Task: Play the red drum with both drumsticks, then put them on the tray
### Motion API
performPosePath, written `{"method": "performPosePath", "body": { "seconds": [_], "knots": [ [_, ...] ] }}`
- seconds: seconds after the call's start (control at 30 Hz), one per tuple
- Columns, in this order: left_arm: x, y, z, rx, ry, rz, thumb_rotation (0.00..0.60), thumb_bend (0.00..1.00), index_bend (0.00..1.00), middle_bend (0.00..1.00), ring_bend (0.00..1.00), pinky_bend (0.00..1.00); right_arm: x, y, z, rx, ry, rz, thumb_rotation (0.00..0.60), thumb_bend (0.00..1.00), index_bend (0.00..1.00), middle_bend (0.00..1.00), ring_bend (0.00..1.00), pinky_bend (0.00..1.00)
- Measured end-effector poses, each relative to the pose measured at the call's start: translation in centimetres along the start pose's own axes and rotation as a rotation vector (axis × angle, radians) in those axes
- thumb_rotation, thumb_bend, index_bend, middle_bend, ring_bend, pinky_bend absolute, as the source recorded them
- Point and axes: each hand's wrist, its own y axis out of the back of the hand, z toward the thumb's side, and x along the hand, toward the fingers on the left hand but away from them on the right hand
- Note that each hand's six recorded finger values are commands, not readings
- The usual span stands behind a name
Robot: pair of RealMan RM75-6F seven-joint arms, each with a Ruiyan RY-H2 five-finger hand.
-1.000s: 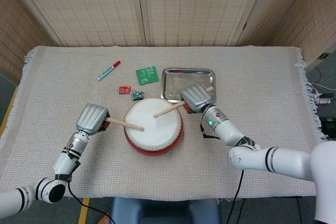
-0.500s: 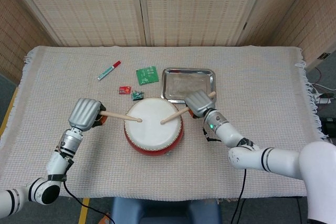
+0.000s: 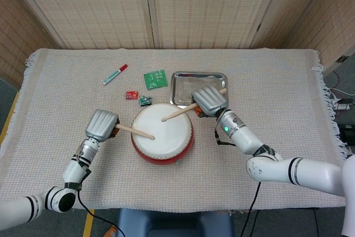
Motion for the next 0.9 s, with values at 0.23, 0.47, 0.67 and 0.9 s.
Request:
{"method": "performPosePath", "body": {
  "seconds": [0.23, 0.47, 0.67, 0.9],
  "knots": [
    [-1.2, 4.2, -1.2, -0.109, 0.015, 0.092, 0.6, 0.42, 1.0, 1.0, 1.0, 1.0, -1.2, -4.3, -1.4, 0.121, -0.038, 0.11, 0.6, 0.56, 1.0, 1.0, 1.0, 1.0],
    [-1.5, 4.7, -1.2, -0.127, 0.006, 0.093, 0.6, 0.42, 1.0, 1.0, 1.0, 1.0, -2.0, -5.4, -1.0, 0.182, -0.048, 0.108, 0.6, 0.56, 1.0, 1.0, 1.0, 1.0],
    [-0.3, 1.3, 0.2, -0.068, -0.009, 0.015, 0.6, 0.42, 1.0, 1.0, 1.0, 1.0, -0.5, -0.9, 0.2, 0.077, -0.004, -0.01, 0.6, 0.56, 1.0, 1.0, 1.0, 1.0],
    [0.1, 0.6, 0.4, -0.027, 0.008, 0.005, 0.6, 0.42, 1.0, 1.0, 1.0, 1.0, -0.1, -0.6, -0.8, 0.057, -0.016, -0.014, 0.6, 0.56, 1.0, 1.0, 1.0, 1.0]
  ]
}}
